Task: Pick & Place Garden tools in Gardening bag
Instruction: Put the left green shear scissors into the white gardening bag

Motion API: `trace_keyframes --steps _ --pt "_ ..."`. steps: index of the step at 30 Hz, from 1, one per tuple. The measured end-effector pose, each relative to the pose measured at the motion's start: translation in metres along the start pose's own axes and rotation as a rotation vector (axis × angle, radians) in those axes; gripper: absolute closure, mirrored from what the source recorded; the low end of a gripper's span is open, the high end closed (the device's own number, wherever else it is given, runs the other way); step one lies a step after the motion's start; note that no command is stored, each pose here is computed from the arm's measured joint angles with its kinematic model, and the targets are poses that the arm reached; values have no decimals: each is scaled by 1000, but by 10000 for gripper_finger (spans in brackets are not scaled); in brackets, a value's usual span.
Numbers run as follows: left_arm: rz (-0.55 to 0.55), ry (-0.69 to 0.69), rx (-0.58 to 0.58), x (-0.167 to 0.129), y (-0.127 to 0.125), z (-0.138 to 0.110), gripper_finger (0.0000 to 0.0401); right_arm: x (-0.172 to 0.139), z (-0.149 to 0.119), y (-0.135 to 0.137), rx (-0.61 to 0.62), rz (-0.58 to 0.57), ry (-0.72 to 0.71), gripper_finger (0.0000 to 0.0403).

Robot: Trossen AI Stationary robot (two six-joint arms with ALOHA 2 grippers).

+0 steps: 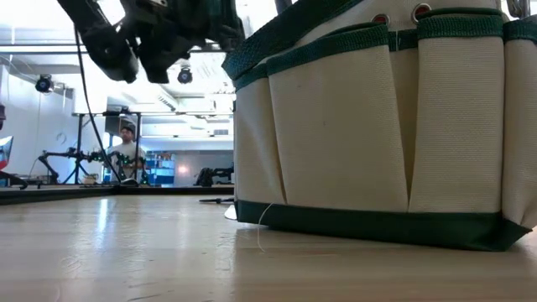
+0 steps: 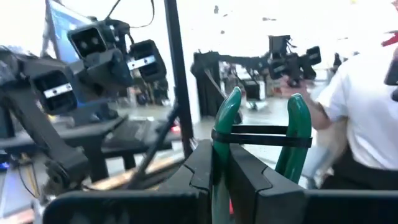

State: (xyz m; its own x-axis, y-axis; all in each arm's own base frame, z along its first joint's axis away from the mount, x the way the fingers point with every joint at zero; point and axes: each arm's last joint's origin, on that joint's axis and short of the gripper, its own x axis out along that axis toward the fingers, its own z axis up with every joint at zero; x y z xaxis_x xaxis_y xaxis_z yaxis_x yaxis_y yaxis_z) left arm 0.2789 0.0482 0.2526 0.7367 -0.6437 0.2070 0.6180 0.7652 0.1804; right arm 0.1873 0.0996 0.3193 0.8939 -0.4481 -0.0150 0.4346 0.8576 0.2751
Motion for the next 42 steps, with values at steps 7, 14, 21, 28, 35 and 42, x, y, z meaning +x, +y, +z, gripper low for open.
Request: trace_keyframes --steps 7,14,21,28,35,42 --pt "46 -91 -29 4 5 -14 375 1 16 -14 13 -39 -43 346" --pt "75 -144 -115 13 0 -25 375 3 22 -21 30 -67 -61 346" --pt "51 -142 -122 30 -17 -35 375 4 21 -21 37 -64 -60 346" --pt "129 -145 -101 29 -20 -38 375 4 21 -19 50 -8 -45 346" --pt "179 -119 -173 35 -31 -54 375 4 21 -19 46 13 -39 346" --pt "177 -133 -164 49 -45 -54 375 4 21 -18 40 15 -39 346"
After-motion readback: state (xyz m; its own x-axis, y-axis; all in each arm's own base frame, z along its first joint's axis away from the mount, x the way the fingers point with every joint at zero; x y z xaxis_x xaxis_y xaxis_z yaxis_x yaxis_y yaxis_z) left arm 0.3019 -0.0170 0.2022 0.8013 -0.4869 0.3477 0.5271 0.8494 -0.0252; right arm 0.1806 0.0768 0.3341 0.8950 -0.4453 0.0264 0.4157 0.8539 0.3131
